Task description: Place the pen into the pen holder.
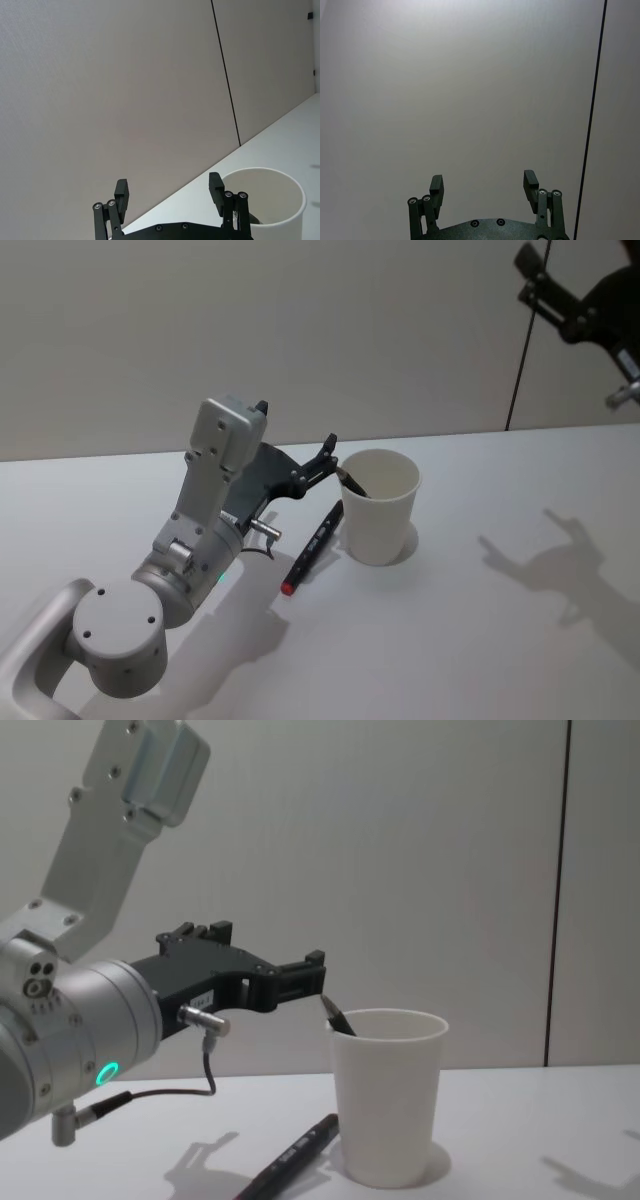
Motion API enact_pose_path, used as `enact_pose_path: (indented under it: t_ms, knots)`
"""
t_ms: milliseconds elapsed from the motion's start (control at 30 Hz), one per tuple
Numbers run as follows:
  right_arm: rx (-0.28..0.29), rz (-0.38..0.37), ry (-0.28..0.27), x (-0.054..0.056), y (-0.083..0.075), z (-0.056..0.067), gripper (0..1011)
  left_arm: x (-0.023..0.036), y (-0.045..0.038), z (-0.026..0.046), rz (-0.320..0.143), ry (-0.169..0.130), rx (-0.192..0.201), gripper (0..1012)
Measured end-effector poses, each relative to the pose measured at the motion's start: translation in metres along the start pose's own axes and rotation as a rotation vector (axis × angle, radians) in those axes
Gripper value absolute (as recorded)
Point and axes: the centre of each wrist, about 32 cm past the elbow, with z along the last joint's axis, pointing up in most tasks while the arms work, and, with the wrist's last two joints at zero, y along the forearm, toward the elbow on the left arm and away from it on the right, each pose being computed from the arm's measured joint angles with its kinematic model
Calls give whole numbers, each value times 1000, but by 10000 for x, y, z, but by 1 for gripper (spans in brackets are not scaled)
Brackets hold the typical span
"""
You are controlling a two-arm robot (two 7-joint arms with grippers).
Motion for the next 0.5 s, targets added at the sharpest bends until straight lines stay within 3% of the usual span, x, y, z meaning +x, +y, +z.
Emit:
enact_pose_path:
  t_ms: [500]
  knots:
    - [-175, 9, 112, -43, -35, -198, 1001, 0, 0, 0, 0, 0, 0, 1001]
